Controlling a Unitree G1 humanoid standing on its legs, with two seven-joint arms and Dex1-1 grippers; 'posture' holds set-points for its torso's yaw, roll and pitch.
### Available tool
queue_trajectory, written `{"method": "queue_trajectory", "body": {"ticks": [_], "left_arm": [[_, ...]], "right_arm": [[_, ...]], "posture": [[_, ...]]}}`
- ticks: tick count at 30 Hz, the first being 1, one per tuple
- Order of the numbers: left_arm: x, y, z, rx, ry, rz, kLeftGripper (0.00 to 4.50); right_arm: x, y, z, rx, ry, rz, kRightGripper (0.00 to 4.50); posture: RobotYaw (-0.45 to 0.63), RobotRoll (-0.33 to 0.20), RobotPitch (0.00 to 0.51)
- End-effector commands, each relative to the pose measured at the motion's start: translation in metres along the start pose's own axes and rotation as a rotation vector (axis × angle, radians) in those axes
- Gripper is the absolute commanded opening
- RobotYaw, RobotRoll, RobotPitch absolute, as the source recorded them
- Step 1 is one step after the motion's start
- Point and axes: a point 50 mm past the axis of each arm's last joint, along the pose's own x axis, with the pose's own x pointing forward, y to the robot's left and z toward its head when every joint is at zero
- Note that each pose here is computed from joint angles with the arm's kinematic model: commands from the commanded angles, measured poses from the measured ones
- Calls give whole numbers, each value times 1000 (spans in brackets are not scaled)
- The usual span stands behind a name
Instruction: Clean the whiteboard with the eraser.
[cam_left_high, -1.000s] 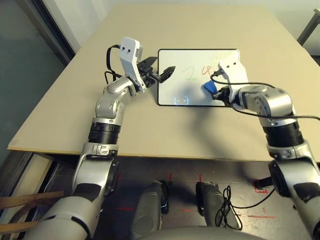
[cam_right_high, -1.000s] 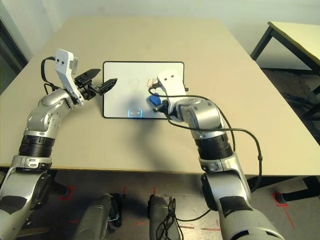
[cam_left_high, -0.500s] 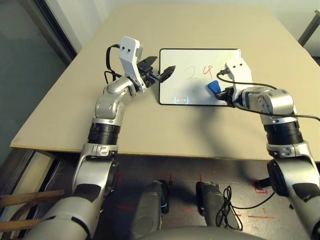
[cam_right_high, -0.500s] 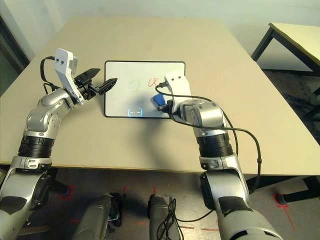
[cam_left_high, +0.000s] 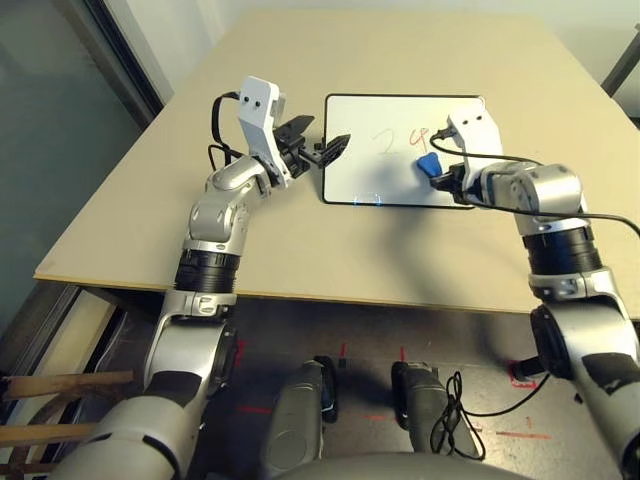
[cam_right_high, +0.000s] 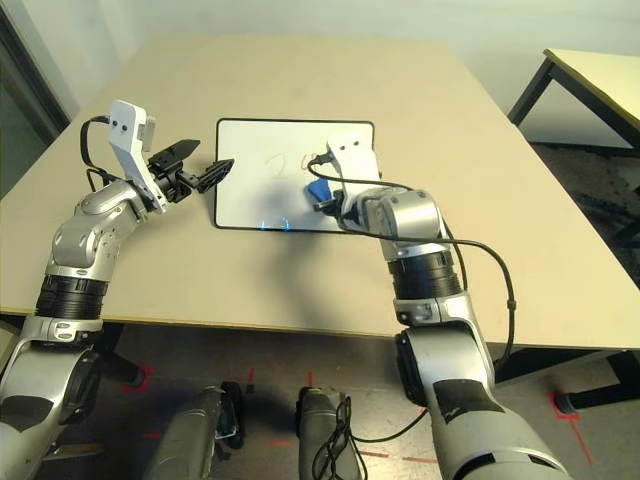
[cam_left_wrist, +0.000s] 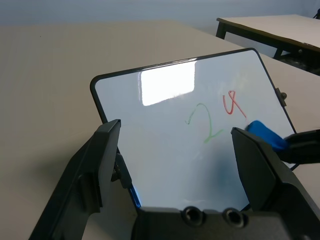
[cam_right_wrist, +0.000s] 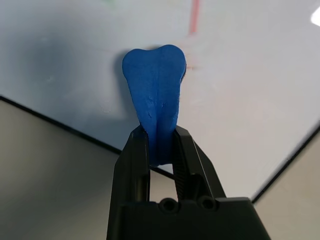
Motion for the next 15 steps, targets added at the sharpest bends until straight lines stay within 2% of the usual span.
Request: {"method": "queue_trajectory", "body": {"ticks": [1,5,8,10,15], "left_arm": [[-1,-2,0,5,7,-6,4500],[-1,-2,0,5,7,-3,4500],[-1,-3,0,5,6,-1,4500],[-2,-3,1,4,5,3,4500],[-4,-2,1,5,4,10,4500]], "right_arm": [[1,-10,17,-10,-45,-41,563],[-1,-27,42,-1,-115,-102,563],[2,-35,48,8,-132,-127,563],[6,-32,44,8,-117,-114,563],[15,-9,21,-12,-35,-29,563]], "posture": [[32,0,163],[33,0,166],[39,0,167],[43,0,168],[47,0,169]]}}
